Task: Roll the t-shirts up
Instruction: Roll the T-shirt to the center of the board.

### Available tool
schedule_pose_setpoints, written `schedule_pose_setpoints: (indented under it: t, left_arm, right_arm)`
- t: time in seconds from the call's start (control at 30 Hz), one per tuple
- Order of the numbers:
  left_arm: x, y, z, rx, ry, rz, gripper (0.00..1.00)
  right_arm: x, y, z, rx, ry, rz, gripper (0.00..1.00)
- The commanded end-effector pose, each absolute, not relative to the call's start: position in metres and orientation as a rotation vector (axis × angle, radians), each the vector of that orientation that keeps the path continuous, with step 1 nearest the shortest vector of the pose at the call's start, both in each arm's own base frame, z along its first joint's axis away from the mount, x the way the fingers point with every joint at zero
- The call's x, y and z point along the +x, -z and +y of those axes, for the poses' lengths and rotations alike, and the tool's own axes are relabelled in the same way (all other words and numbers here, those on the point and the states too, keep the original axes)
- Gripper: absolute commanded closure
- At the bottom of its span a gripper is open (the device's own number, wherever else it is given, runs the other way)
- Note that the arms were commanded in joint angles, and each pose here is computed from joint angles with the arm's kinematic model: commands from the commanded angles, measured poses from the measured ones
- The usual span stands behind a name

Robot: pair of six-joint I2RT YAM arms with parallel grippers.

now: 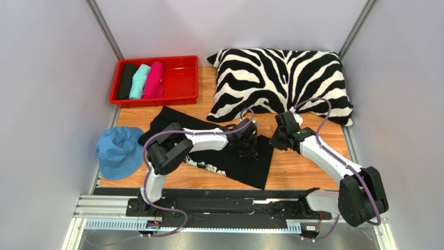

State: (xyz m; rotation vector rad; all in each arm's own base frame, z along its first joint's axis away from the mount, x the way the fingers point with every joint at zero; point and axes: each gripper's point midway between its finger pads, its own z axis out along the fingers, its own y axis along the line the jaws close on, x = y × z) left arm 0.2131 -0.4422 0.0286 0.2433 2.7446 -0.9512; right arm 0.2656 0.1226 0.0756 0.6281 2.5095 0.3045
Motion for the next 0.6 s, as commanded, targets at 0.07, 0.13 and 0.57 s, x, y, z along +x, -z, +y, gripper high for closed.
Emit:
schedule_pose_setpoints:
  t: [0.07, 0.13, 0.57]
  left_arm:
    - [0.206, -0.034, -0.433, 0.275, 0.931, 2.740, 1.00]
    - [0.204, -0.032, -0.434, 0.273, 0.941, 2.742, 1.00]
    - [0.192, -0.034, -0.436, 0.300, 0.953, 2.749, 1.00]
  right_arm:
    - [0.265, -0.068, 0.143, 0.635, -0.459, 2.518, 0.94]
    - [0.255, -0.053, 0.145, 0.667, -0.490, 2.540, 0.94]
    - [0.256, -0.057, 0.141, 0.689, -0.453, 2.528, 0.94]
